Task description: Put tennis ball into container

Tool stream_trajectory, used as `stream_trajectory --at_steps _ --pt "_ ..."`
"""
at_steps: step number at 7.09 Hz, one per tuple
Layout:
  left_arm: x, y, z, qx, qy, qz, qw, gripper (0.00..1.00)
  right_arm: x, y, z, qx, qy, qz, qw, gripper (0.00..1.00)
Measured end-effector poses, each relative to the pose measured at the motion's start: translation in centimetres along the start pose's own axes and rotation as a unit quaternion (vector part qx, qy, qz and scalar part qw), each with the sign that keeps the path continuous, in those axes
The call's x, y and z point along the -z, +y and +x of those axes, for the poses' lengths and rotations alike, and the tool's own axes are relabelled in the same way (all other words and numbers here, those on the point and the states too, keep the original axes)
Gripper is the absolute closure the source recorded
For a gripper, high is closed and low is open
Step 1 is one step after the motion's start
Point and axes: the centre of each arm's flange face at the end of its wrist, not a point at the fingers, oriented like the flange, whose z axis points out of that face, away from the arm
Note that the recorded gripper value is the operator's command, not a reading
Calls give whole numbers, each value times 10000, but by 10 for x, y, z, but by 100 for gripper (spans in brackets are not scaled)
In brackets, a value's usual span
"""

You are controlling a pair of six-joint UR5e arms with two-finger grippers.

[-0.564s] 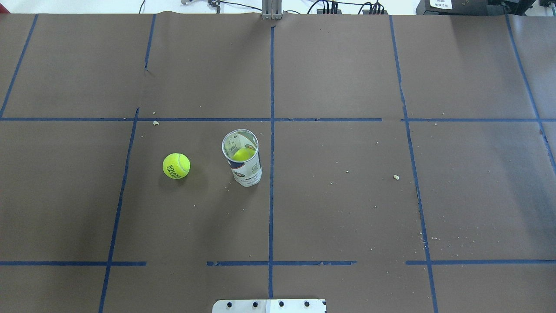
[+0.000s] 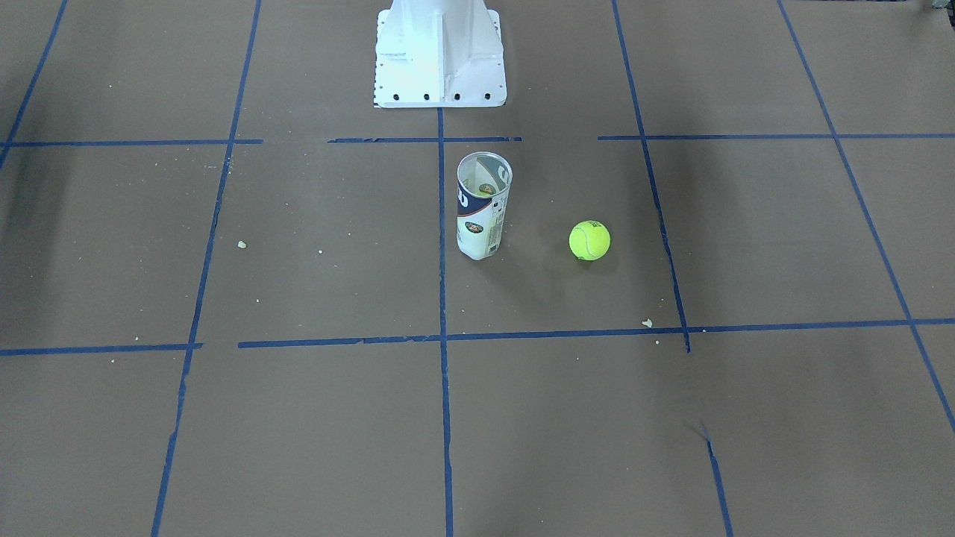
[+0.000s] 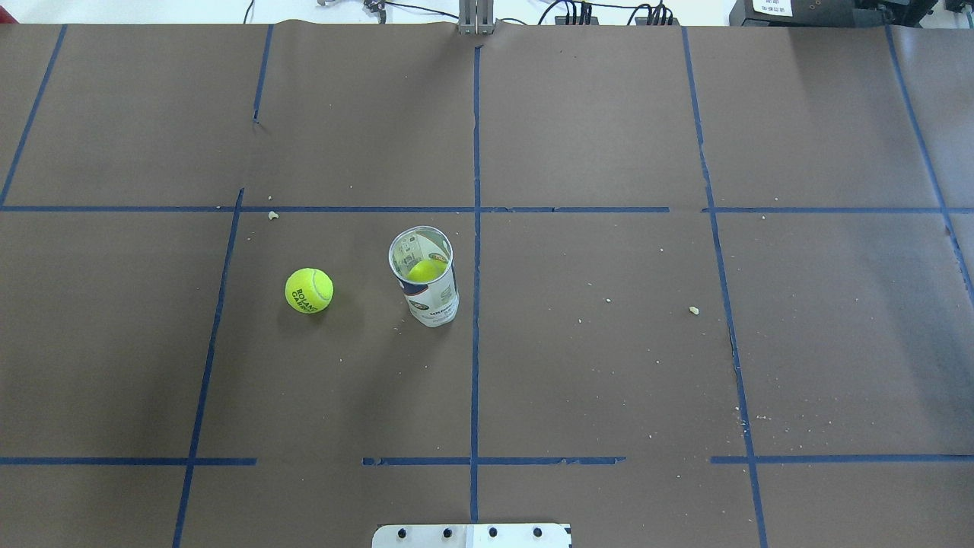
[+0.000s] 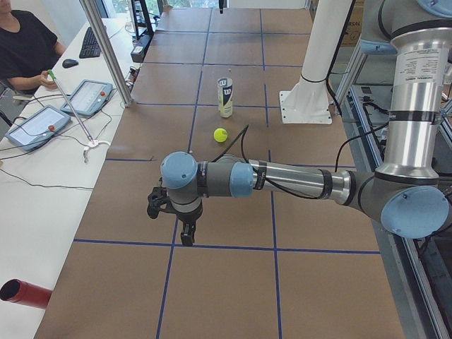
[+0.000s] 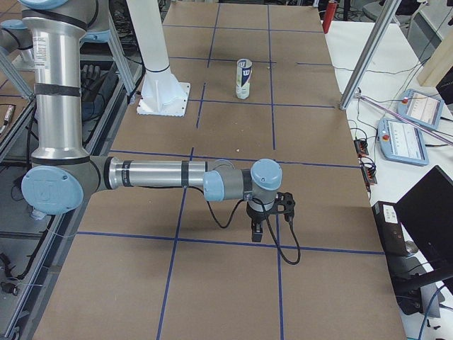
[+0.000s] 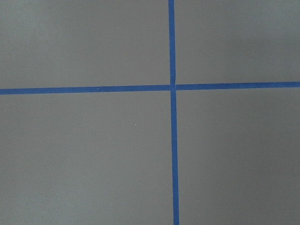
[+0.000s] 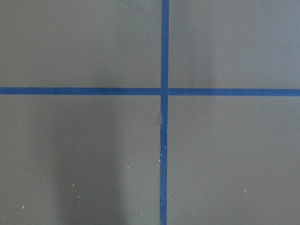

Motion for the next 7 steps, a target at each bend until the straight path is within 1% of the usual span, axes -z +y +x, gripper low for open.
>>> stream_trajectory --at_steps 1,2,3,4,5,7 --pt "26 -7 28 42 -15 105 9999 0 0 0 0 0 0 0 10000 0" --pt "57 -10 71 91 -14 202 9998 0 0 0 0 0 0 0 10000 0" --pt "77 -5 115 99 9 267 9996 0 0 0 0 1 0 -1 10000 0" --pt "86 1 154 123 66 306 9994 0 0 0 0 2 0 -2 10000 0" --pt "85 5 190 122 152 294 9994 0 0 0 0 2 0 -1 10000 0" --pt "64 7 258 120 359 274 9989 0 0 0 0 2 0 -2 10000 0"
